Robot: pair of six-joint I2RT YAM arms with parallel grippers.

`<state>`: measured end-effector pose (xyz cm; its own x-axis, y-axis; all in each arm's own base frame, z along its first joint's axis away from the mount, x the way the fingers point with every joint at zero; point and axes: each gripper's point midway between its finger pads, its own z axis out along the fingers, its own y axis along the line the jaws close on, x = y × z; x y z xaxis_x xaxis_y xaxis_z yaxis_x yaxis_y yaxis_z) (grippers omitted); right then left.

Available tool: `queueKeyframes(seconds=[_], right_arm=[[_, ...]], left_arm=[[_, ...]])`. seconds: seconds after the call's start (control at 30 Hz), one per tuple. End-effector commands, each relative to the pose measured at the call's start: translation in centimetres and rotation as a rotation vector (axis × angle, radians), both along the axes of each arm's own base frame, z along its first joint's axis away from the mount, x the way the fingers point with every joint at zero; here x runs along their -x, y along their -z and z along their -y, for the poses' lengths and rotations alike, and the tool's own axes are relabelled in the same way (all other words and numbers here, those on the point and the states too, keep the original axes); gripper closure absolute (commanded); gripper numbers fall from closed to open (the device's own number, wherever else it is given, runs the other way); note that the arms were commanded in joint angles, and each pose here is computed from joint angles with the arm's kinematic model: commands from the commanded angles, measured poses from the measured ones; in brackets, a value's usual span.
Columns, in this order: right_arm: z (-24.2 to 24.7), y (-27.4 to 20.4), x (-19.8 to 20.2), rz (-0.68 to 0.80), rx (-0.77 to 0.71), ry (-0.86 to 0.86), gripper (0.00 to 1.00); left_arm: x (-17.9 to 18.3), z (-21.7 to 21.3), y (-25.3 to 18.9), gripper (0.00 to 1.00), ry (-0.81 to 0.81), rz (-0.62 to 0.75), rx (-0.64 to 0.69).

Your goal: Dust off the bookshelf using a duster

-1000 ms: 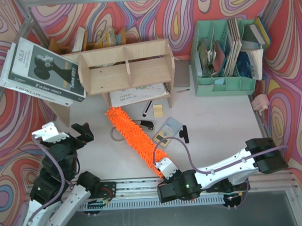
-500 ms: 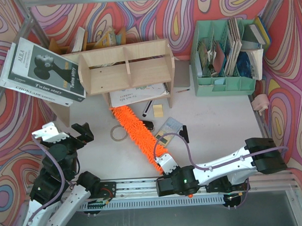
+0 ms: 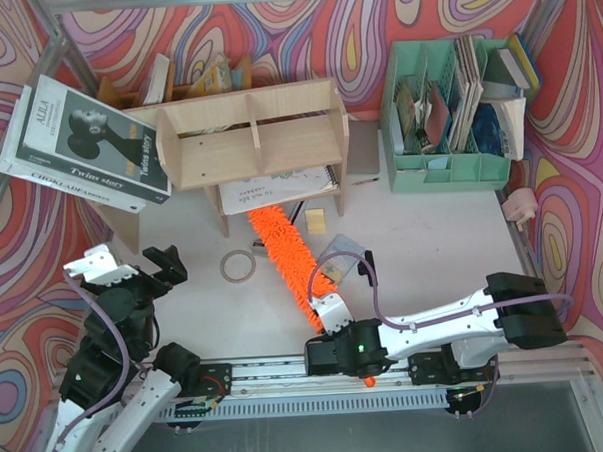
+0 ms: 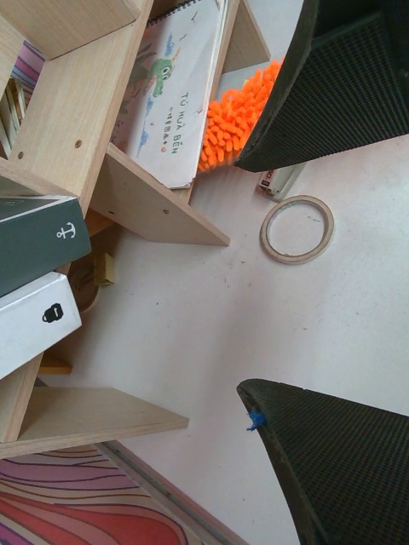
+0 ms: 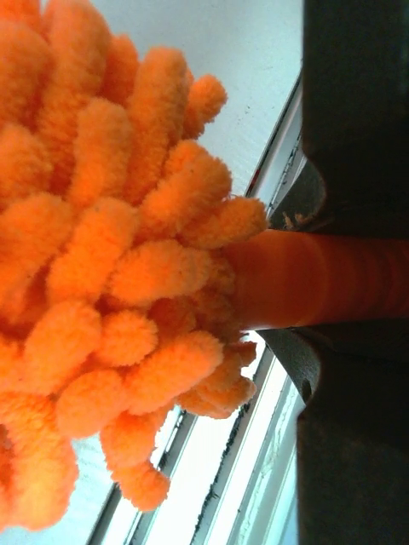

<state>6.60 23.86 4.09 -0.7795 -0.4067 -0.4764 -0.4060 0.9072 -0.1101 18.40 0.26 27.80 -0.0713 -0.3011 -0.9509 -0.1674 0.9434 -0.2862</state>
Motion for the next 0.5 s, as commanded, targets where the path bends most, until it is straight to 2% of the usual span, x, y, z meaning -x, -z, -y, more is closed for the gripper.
queueKeyframes(seconds=[0.0, 0.2, 0.47], right_arm=[[1.8, -0.9, -1.7, 0.077, -0.020, 0.131, 1.00], [3.1, -1.2, -1.8, 0.071, -0.047, 0.169, 1.00], [-2.6, -2.5, -2.2, 0.078, -0.087, -0.029, 1.00]], left_arm=[[0.2, -0.3, -0.5, 0.02, -0.012, 0.017, 0.013], [0.2, -0.2, -0.6, 0.02, -0.006, 0.019, 0.016], [0.2, -0.3, -0.6, 0.02, -0.009, 0.019, 0.014]])
